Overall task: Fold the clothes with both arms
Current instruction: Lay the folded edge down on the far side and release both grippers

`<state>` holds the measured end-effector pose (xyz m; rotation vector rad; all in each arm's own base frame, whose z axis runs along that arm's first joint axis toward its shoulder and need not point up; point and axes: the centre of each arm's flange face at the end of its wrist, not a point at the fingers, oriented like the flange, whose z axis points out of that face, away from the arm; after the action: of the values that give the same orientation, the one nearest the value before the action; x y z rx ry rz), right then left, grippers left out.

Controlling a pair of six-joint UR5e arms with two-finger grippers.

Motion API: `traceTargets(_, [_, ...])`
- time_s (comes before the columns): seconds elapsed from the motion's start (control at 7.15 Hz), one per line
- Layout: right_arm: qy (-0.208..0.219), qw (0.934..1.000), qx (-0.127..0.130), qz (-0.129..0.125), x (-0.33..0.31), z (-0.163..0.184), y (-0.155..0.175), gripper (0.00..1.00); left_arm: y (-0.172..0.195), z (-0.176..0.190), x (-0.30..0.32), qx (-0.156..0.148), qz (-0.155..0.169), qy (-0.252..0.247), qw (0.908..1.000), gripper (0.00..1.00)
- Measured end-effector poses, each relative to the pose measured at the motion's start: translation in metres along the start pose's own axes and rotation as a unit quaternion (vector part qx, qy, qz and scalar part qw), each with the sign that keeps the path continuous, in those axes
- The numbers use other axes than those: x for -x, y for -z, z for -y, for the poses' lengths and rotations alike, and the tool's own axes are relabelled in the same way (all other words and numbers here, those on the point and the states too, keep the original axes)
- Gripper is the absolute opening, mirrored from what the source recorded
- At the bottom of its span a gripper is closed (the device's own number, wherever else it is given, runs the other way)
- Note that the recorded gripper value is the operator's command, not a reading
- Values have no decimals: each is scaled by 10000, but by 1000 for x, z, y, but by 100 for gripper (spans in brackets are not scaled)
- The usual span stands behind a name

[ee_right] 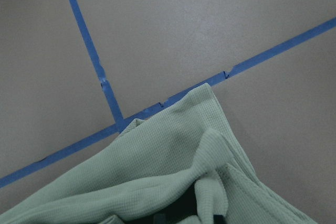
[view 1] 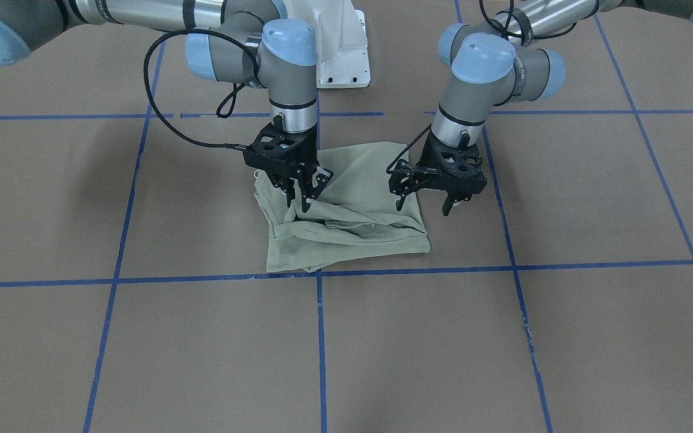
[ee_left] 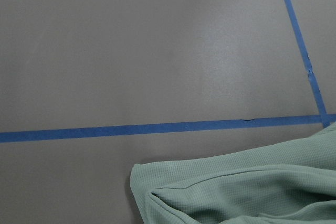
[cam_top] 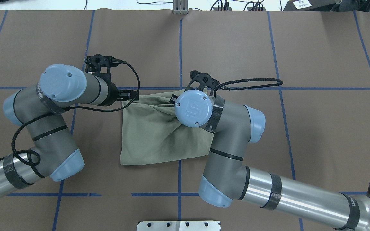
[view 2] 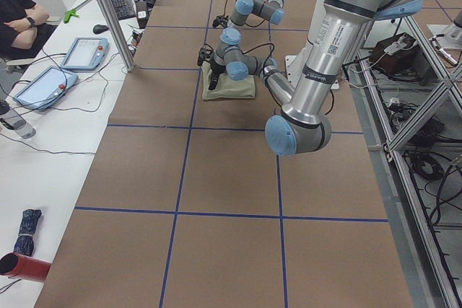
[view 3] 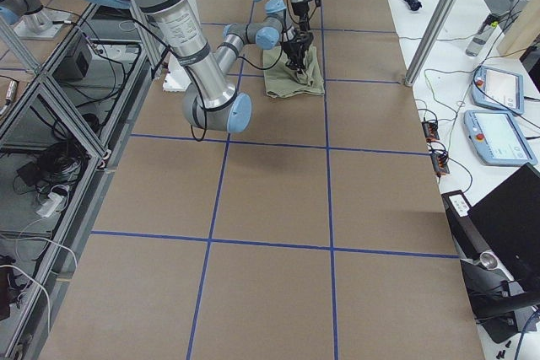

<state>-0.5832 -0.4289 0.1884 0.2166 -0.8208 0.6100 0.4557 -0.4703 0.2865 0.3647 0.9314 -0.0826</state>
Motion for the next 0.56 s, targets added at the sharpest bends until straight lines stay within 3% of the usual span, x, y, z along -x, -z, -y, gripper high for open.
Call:
traceTargets(0.28, [-117, 9997, -162, -161, -1, 25, -16, 0, 0, 0, 0, 2, 3, 5, 10000, 100])
traceTargets(0.56, [-214, 9980, -378, -452, -3, 51, -58, 5, 0, 0, 1, 2, 4, 16, 10000, 100])
